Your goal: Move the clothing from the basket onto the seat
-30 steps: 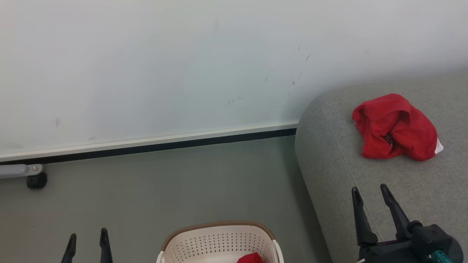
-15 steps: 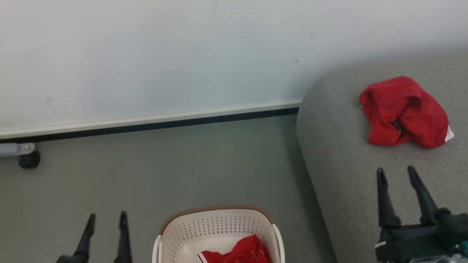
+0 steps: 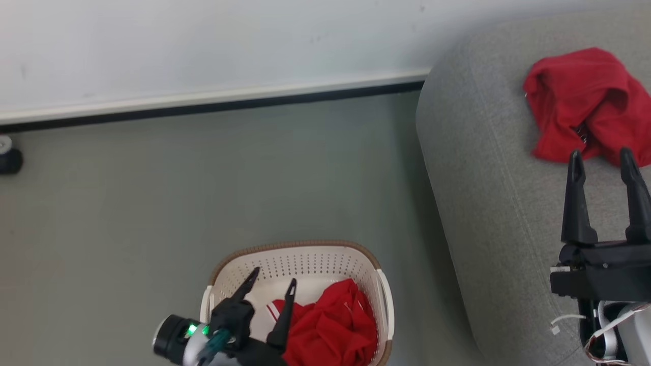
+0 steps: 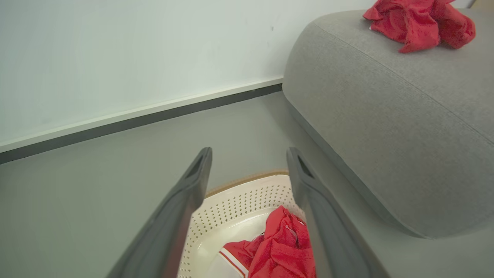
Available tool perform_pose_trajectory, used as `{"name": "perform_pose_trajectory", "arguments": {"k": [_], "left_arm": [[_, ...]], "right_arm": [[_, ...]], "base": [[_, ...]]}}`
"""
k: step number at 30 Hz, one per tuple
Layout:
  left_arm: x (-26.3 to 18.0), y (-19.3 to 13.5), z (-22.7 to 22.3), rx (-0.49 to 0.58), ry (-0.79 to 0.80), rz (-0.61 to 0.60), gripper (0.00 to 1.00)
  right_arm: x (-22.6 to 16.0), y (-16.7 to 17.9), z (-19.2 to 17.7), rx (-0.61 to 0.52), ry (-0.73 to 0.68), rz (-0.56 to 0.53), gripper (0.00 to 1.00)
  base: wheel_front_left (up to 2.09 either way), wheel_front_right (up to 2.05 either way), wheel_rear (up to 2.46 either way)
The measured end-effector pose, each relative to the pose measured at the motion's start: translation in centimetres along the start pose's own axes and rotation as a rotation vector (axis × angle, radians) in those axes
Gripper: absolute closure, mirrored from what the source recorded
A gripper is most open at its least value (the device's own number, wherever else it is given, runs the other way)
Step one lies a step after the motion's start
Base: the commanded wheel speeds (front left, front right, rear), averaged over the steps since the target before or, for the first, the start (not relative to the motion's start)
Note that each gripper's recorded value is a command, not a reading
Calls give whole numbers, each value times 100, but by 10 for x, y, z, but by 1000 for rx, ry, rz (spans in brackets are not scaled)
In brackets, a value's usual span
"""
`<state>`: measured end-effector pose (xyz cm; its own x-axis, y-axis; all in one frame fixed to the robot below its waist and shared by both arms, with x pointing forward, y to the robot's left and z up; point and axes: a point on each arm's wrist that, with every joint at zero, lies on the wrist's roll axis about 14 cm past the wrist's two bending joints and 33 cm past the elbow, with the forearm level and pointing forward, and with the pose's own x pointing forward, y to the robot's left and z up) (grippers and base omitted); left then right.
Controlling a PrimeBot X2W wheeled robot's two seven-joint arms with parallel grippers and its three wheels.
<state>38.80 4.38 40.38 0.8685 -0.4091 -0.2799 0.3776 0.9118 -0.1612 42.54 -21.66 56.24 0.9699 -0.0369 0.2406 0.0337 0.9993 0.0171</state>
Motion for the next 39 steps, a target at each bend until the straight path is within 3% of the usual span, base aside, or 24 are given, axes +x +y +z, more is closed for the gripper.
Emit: {"name": "perform_pose_trajectory", "arguments": {"k": [7, 15, 28, 39], "left_arm": [[28, -26, -50, 43, 190, -117, 0], [45, -27, -104, 58, 369, -160, 0], [74, -22, -166, 63, 529, -203, 0], [107, -32, -193, 28, 551, -254, 0]], "right_arm": [[25, 0, -5, -11, -22, 8, 0], [48, -7, -8, -40, -59, 3, 0], [90, -26, -16, -110, -136, -19, 0], [117, -13, -42, -124, -171, 33, 0]], "base": [[0, 0, 0], [0, 0, 0], [0, 0, 0], [0, 0, 0]]}}
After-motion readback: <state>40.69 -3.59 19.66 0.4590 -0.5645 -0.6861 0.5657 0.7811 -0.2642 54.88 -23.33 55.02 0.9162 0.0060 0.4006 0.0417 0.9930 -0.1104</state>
